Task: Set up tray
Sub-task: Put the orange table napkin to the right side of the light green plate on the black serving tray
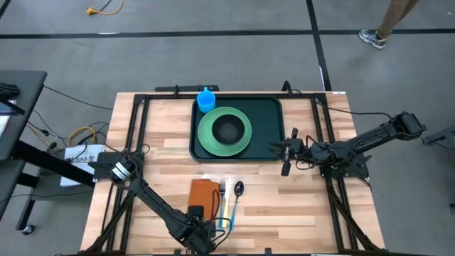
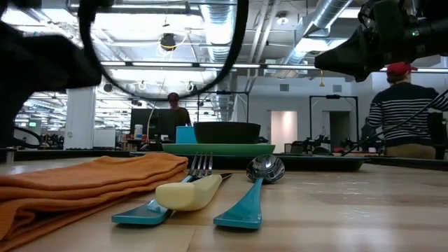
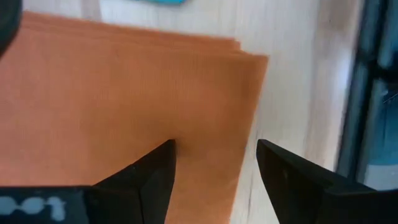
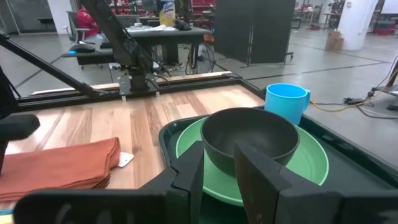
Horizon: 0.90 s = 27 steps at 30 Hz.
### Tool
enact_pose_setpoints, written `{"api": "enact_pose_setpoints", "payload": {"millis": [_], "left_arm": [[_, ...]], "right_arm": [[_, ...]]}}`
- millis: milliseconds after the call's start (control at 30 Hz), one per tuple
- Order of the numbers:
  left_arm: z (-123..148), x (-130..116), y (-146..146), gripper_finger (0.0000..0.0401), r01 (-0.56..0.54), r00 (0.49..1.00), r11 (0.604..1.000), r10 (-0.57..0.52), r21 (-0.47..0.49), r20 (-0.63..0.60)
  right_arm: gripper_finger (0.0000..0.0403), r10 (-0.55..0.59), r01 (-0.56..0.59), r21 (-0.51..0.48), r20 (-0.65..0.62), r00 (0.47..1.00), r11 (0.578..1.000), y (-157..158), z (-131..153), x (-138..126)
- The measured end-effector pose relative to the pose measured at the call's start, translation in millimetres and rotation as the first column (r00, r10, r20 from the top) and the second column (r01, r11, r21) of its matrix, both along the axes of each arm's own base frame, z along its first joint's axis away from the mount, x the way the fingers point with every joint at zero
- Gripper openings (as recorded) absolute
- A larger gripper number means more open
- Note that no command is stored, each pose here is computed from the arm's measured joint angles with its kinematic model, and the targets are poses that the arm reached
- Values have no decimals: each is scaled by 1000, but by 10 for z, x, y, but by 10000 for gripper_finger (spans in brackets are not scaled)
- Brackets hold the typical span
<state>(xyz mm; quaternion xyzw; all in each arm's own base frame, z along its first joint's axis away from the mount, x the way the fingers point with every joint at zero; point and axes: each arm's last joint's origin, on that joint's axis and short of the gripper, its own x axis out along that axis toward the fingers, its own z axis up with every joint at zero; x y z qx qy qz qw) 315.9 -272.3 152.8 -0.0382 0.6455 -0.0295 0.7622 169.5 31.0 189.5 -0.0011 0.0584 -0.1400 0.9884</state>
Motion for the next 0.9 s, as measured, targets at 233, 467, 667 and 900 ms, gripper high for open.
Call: {"api": "enact_pose_setpoints", "payload": {"millis": [233, 467, 667, 900], "left_arm": [[-127, 58, 28, 213, 2, 998, 1000, -4, -28, -61], [-145, 70, 63, 203, 15, 995, 999, -19, -43, -94], [-158, 73, 97, 119, 15, 993, 999, -20, -38, -117], [-162, 74, 105, 10, 22, 987, 996, -36, -87, -159]], "right_arm": [[83, 0, 0, 1, 2, 1000, 1000, 0, 1, 0], [83, 0, 0, 1, 3, 1000, 1000, 0, 3, 0], [83, 0, 0, 1, 2, 1000, 1000, 0, 2, 0], [83, 0, 0, 1, 2, 1000, 1000, 0, 2, 0]]}}
